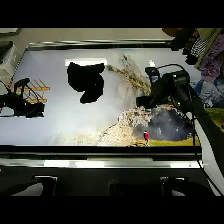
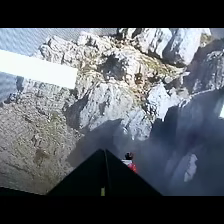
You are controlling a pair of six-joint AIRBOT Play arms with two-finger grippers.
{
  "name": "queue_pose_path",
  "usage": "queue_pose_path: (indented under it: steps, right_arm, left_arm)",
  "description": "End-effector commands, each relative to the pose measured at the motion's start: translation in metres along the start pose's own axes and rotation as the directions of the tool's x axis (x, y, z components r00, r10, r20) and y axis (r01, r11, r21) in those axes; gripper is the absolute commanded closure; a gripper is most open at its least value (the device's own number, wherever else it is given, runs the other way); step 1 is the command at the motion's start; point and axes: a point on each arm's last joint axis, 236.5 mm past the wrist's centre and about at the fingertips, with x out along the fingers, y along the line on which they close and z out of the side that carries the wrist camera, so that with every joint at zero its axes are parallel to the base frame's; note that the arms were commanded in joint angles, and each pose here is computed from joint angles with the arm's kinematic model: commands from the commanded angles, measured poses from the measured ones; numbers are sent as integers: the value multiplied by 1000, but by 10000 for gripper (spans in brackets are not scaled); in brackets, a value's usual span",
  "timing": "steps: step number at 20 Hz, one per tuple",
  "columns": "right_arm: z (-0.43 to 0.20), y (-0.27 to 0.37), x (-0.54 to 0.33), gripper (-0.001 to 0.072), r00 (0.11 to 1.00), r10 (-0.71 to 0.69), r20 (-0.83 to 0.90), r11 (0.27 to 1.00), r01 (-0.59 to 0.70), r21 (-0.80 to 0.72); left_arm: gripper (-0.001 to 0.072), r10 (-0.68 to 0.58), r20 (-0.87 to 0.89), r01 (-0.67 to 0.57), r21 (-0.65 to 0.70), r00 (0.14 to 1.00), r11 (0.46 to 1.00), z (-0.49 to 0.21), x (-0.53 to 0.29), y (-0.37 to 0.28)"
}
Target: Fold the clothes and pants, and hang the long-sleeved shirts on hangers.
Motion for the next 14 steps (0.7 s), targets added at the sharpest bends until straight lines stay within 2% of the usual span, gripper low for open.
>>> queue_pose_path:
  steps: [1, 10, 11, 13, 14]
  right_arm:
    - [0, 0, 0, 681, 1000, 0, 1, 1000, 0, -1]
    - [0, 0, 0, 681, 1000, 0, 1, 1000, 0, -1]
    - [0, 0, 0, 681, 1000, 0, 1, 1000, 0, -1]
    - [1, 0, 0, 681, 1000, 0, 2, 1000, 0, -1]
    - [5, 0, 0, 681, 1000, -1, 20, 1000, 1, -2]
  left_arm:
    - [689, 0, 0, 0, 0, 1000, 1000, 0, 0, 0]
    - [687, 1, 3, -1, 1, 1000, 1000, 1, 0, 0]
    - [611, 2, 15, -2, 0, 1000, 1000, 4, 0, 0]
    - [-9, -16, 49, 19, -70, 999, 997, 13, 2, -4]
    - [-13, -34, 96, 43, -92, 995, 995, 25, 2, -10]
